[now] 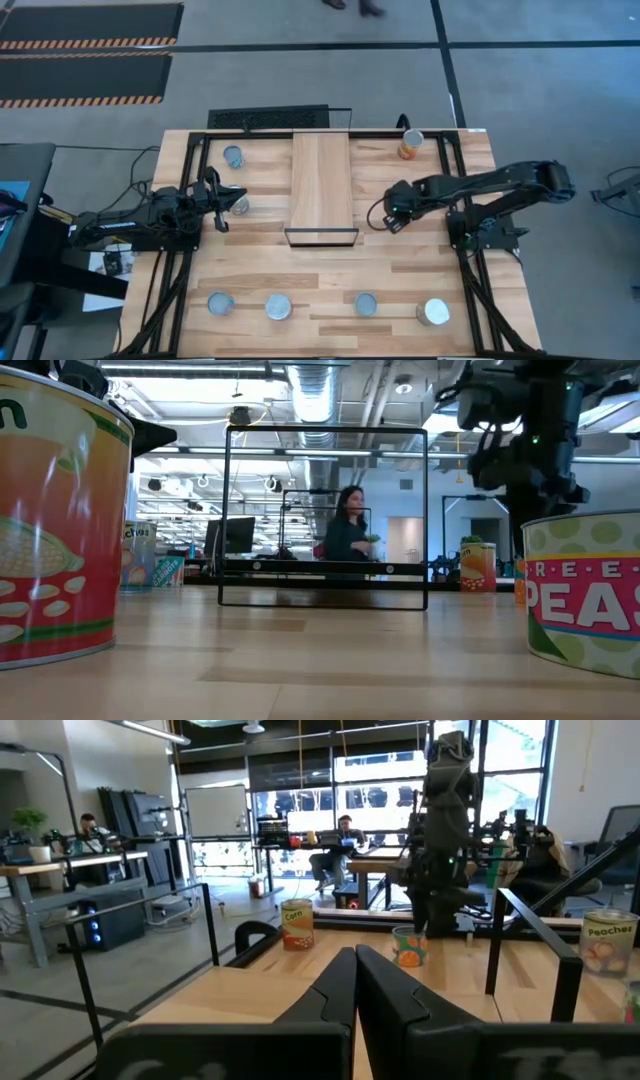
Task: Pick and place cans onto a shelf
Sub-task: Put the small dark green can on the shelf
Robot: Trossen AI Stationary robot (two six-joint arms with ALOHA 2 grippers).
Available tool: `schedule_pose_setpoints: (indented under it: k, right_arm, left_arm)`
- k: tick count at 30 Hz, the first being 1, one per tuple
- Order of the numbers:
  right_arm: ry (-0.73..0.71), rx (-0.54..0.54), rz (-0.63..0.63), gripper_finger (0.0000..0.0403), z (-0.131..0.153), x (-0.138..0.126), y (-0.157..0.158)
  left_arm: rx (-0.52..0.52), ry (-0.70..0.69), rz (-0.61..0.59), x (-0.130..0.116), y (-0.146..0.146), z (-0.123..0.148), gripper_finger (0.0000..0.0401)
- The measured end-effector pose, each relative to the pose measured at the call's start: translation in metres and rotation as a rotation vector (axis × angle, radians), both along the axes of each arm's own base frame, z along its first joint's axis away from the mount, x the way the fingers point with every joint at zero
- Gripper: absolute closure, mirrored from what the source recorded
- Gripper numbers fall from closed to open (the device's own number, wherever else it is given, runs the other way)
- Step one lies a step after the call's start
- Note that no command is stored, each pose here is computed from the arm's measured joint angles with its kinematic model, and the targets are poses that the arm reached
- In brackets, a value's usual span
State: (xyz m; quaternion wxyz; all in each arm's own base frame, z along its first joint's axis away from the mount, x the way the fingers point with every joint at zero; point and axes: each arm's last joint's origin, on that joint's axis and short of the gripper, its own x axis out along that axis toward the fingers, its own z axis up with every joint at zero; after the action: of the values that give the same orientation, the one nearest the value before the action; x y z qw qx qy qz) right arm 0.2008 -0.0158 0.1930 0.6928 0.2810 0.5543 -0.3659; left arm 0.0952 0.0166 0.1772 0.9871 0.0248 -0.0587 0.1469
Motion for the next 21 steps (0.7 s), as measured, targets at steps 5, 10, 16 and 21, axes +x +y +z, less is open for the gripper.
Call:
schedule_pose_setpoints:
  k: [5,10,16,21]
  right_arm:
    - [0.079,-0.021,-0.016,0.0225,-0.014,0.006,-0.004]
    - [0.141,-0.037,0.014,0.0272,-0.023,0.010,-0.007]
    - [0.109,-0.041,0.088,0.0377,-0.012,0.019,-0.007]
    - [-0.006,-0.093,0.146,0.0378,0.023,0.039,-0.017]
  left_arm:
    - [-0.001,0.000,0.000,0.000,0.000,0.000,0.0401]
    - [-0.001,0.000,0.000,0.000,0.000,0.000,0.0401]
    - [-0.002,0.000,-0.001,0.000,0.000,0.000,0.0401]
    - [-0.005,-0.001,-0.001,0.000,0.000,0.000,0.0401]
